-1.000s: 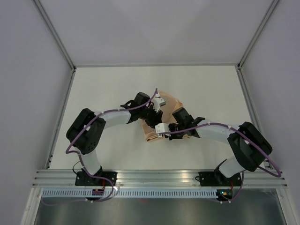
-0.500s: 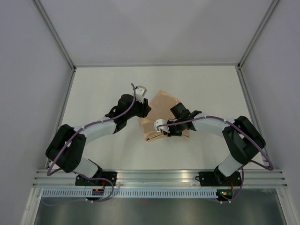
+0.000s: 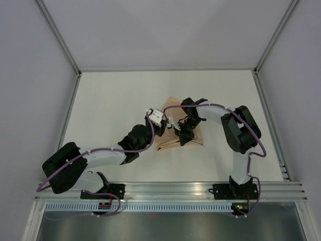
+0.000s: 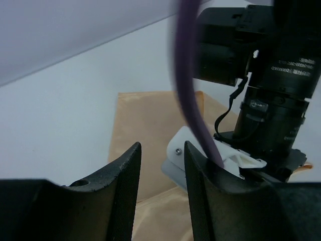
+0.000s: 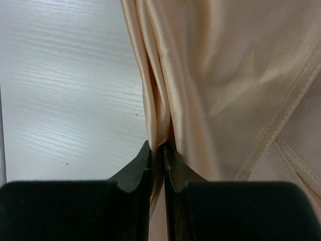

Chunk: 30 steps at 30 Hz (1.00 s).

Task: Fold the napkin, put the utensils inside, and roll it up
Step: Roll the napkin with the utensil

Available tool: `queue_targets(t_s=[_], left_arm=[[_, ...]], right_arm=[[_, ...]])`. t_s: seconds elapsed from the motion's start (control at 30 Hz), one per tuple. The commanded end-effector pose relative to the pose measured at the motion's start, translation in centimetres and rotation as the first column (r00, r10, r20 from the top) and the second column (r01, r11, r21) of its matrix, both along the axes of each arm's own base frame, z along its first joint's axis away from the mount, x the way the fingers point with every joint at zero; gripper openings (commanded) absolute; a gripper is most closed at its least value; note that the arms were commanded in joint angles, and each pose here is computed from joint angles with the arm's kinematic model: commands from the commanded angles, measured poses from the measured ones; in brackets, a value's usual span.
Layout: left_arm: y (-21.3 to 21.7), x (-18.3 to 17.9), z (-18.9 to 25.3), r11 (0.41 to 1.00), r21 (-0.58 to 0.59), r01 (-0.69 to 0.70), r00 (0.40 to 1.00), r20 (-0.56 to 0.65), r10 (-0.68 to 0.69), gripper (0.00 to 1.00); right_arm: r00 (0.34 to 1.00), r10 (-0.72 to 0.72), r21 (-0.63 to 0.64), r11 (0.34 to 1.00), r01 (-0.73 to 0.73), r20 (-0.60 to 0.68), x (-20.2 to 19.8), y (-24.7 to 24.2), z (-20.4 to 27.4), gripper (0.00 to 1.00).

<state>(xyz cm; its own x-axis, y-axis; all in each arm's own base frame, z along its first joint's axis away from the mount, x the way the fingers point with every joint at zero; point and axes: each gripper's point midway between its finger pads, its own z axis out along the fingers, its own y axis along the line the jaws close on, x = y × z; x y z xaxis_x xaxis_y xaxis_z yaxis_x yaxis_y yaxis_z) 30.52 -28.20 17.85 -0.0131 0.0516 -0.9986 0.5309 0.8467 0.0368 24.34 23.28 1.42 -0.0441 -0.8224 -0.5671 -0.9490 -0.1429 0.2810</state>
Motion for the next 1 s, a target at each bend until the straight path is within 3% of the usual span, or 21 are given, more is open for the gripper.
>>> queue_targets(t_s=[0.0,0.23,0.4,0.5,0.63,0.7,0.8,0.97], left_arm=[[-1.4,-0.2,3.5,0.997,0.077,-0.031,0.981,0.195,0.015,0.46],[-3.3,-2.4,1.1,0.962,0.273,0.000,0.974,0.220,-0.062,0.49],[-2.1,-2.9,0.3,0.982,0.183,-0.037,0.989,0.149,0.010,0.49],[-2.3,-4.3,0.9,0.997,0.074,0.031,0.990,0.136,-0.041,0.47],[-1.6,-5.3,1.0,0.994,0.082,0.068,0.981,0.177,-0.082,0.59],[-2.5,-6.5,1.0,0.981,0.116,0.157,0.967,0.184,-0.177,0.69],[-4.4,-7.5,-0.4,0.935,0.253,0.250,0.942,0.158,-0.295,0.65],[-6.7,-9.1,-3.5,0.846,0.384,0.370,0.900,0.075,-0.428,0.66]], right_arm=[[0.981,0.050,-0.077,0.995,-0.066,-0.188,-2.6,-2.5,-1.1,0.00],[0.969,0.025,-0.100,0.994,-0.050,-0.244,-1.6,-2.8,-2.1,0.00],[0.979,0.000,-0.095,0.995,-0.020,-0.205,-1.2,-2.5,-2.2,0.01],[0.976,-0.010,-0.097,0.995,-0.011,-0.218,-1.2,-2.5,-2.3,0.00],[0.976,-0.029,-0.111,0.994,0.005,-0.218,-1.1,-2.5,-2.8,0.00],[0.975,-0.035,-0.117,0.993,0.010,-0.220,-1.0,-2.5,-3.1,0.01],[0.974,-0.045,-0.122,0.992,0.018,-0.221,-1.0,-2.6,-3.4,0.00],[0.973,-0.054,-0.125,0.992,0.026,-0.226,-0.9,-2.5,-3.5,0.00]])
